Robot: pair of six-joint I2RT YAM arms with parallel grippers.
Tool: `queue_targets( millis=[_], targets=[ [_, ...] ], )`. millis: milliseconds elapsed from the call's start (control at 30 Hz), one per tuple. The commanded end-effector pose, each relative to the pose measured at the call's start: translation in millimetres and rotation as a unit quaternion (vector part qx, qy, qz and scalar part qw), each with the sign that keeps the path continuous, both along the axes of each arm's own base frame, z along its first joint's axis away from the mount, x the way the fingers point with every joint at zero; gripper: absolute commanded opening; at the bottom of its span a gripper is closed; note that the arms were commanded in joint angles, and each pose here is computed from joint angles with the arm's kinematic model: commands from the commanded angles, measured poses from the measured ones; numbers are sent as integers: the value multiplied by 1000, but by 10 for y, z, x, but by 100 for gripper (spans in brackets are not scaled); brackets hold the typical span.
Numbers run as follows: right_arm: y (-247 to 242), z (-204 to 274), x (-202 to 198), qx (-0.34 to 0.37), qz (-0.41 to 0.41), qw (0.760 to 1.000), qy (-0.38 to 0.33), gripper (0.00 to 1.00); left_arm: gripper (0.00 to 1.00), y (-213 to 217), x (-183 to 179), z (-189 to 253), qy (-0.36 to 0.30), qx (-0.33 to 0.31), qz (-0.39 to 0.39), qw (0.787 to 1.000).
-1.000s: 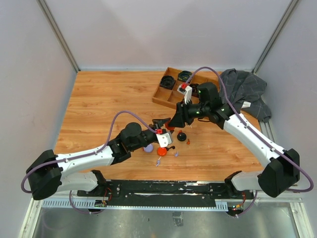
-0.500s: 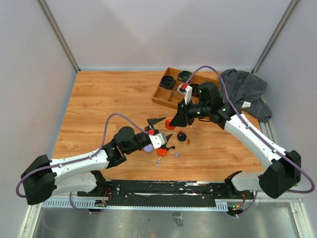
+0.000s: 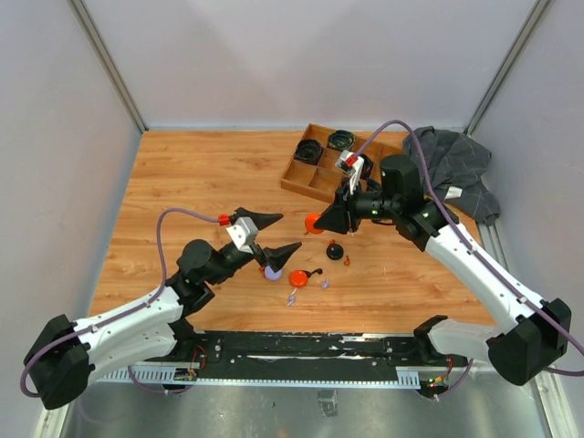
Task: Insert the wireless bluetooth earbuds into the charging case
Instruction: Adjust the charging case, then open the charging case.
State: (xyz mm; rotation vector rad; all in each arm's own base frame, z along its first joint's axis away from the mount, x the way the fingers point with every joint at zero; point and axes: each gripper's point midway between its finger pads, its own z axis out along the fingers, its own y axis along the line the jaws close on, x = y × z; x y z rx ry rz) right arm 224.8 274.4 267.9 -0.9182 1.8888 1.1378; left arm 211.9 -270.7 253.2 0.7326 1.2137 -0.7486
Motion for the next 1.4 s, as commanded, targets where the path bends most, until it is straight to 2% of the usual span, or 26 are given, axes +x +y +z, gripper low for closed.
queue_targets(
  millis=[0,300,567,900,1233,1367],
  targets=[
    [83,101,-76,40,25,998,-31,16,85,-29,-143,212,81,-103,-64,989],
    [147,114,-181,75,51,995,-48,16,84,8,-109,259,180,-179,-140,957],
    [222,102,-280,89,83,991,-51,16,69,-152,-184,162,236,-168,-219,932],
    [281,53,-417,76,128,988,-46,16,50,-228,-285,151,229,-139,-266,926],
    [341,43,-538,59,171,982,-49,16,41,-239,-399,125,218,-108,-295,924],
    [344,45,-572,55,181,981,-52,16,32,-241,-419,94,217,-93,-297,925]
  ],
)
